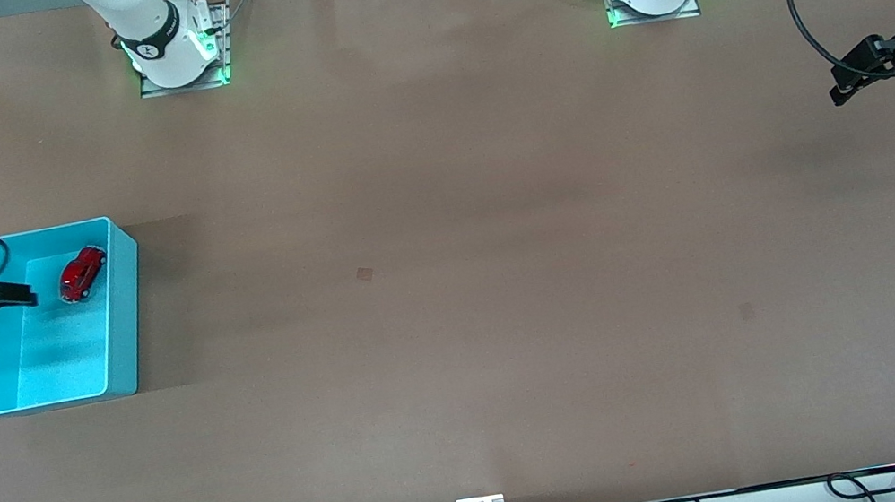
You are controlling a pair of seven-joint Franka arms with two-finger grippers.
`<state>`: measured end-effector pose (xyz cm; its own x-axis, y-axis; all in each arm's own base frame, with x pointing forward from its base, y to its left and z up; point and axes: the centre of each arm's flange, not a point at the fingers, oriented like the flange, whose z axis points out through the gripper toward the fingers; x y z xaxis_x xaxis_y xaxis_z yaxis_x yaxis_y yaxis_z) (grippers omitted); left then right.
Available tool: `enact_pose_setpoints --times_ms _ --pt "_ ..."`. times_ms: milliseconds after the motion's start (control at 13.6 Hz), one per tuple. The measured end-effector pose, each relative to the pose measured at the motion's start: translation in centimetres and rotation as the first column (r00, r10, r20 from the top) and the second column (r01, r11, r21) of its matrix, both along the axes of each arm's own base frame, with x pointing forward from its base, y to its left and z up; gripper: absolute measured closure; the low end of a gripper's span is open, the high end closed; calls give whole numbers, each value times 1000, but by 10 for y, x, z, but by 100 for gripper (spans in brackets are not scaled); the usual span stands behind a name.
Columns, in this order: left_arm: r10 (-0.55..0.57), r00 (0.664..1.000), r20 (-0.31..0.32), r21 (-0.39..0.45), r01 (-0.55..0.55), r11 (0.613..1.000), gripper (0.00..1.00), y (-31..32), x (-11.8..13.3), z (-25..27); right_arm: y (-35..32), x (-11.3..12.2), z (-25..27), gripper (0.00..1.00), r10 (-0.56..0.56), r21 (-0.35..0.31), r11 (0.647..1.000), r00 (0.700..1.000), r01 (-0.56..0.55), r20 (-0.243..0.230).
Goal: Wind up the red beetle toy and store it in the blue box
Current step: 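Raise the right gripper up out of the box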
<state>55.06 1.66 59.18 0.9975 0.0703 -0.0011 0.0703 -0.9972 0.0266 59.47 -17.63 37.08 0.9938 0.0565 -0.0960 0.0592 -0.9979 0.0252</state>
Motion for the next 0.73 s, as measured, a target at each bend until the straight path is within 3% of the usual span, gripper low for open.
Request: enact_pose_setpoints --times_ms 220,733 --pt "0 1000 0 0 0 1000 0 0 0 0 33 10 59 0 54 17 998 998 -55 27" --pt "0 1000 0 0 0 1000 0 0 0 0 121 10 167 0 191 30 981 980 -190 -50"
